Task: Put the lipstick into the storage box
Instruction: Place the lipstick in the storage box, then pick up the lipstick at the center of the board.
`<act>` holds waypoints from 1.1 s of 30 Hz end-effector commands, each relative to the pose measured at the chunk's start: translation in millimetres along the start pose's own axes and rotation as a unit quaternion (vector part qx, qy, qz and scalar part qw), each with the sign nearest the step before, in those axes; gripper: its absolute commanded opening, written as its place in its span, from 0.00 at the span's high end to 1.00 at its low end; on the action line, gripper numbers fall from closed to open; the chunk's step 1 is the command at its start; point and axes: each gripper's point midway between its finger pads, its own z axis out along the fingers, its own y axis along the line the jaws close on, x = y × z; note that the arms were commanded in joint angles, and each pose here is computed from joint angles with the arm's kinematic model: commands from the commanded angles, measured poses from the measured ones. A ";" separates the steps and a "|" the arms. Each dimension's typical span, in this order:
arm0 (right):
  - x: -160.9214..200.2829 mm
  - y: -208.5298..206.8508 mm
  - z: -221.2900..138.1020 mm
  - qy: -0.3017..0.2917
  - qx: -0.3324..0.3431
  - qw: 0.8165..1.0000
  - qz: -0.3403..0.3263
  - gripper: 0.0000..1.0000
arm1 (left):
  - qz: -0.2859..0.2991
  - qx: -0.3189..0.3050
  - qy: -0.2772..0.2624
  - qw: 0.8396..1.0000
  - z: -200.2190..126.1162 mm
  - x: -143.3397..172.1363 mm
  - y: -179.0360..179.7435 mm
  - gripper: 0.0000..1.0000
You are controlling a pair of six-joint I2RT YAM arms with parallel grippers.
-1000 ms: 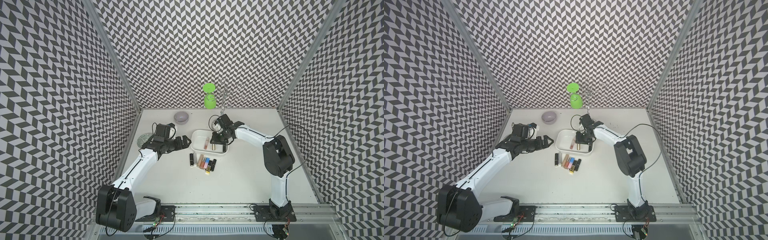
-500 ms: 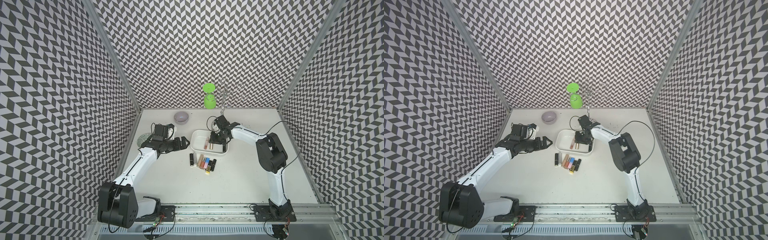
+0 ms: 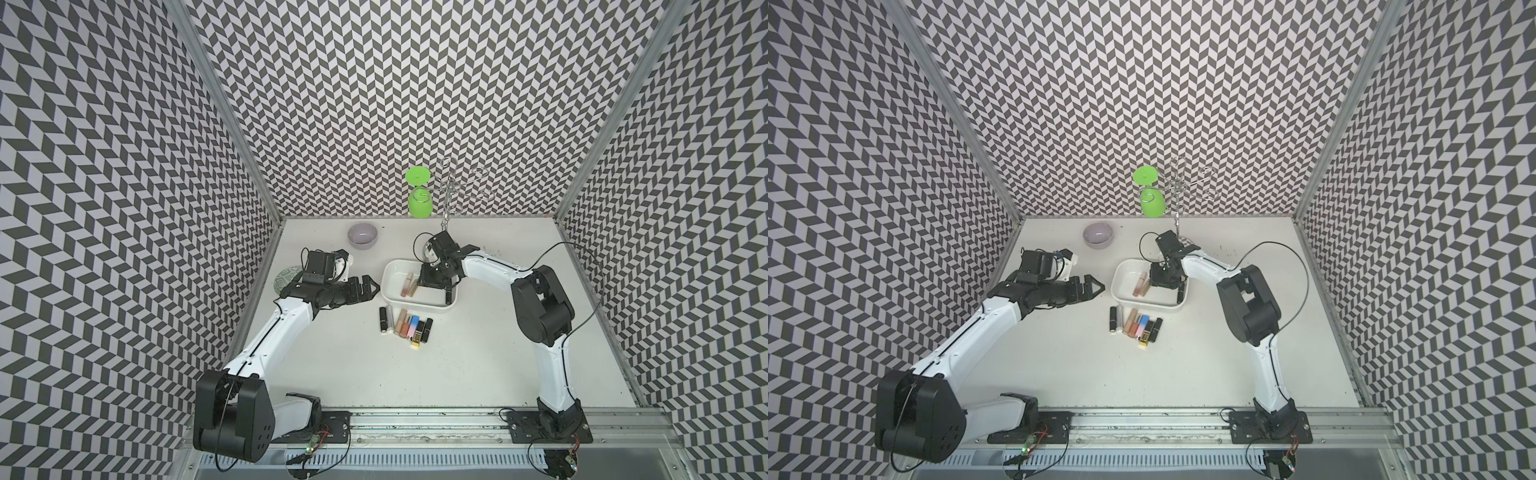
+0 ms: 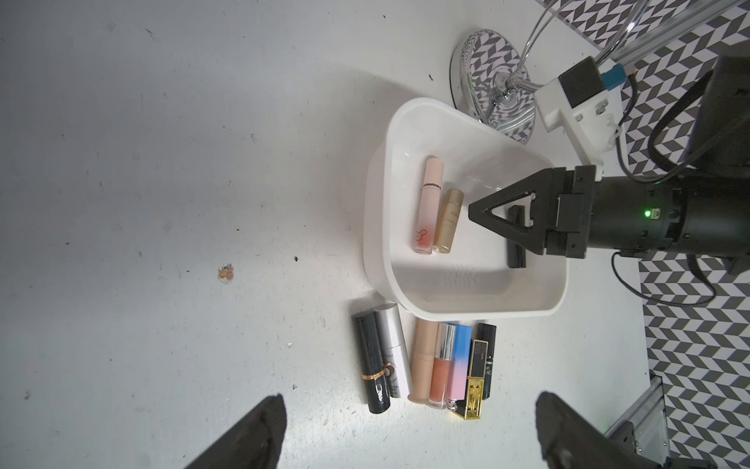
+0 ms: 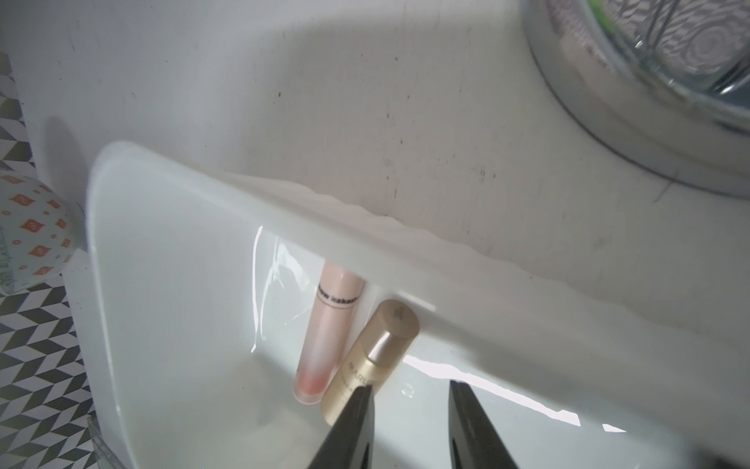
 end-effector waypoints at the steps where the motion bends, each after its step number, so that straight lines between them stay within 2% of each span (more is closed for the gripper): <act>1: -19.2 21.5 -40.1 -0.051 -0.022 0.998 -0.019 0.65 | 0.003 0.011 0.001 1.000 -2.7 4.2 -2.1 0.01; 9: -11.0 47.9 -99.1 -0.096 -0.076 0.991 -0.059 0.64 | -0.011 0.038 0.014 0.999 6.1 15.2 -4.0 0.01; 18: 9.6 75.5 -174.0 -0.159 -0.146 0.970 -0.113 0.63 | -0.027 0.032 0.027 0.999 16.8 32.1 -0.4 0.01; 21: 19.8 82.3 -193.0 -0.174 -0.171 0.961 -0.130 0.60 | -0.018 0.012 0.033 0.999 20.8 41.9 -1.3 0.01; 26: 34.1 90.0 -220.8 -0.201 -0.201 0.946 -0.156 0.49 | -0.003 -0.040 0.054 0.998 31.2 61.5 3.5 0.01; 28: 39.5 89.6 -227.5 -0.205 -0.203 0.944 -0.162 0.45 | -0.005 -0.065 0.064 0.996 35.2 68.1 10.5 0.01; 33: 51.2 81.5 -235.6 -0.207 -0.190 0.946 -0.164 0.45 | -0.002 -0.125 0.073 0.990 40.0 72.0 29.0 0.02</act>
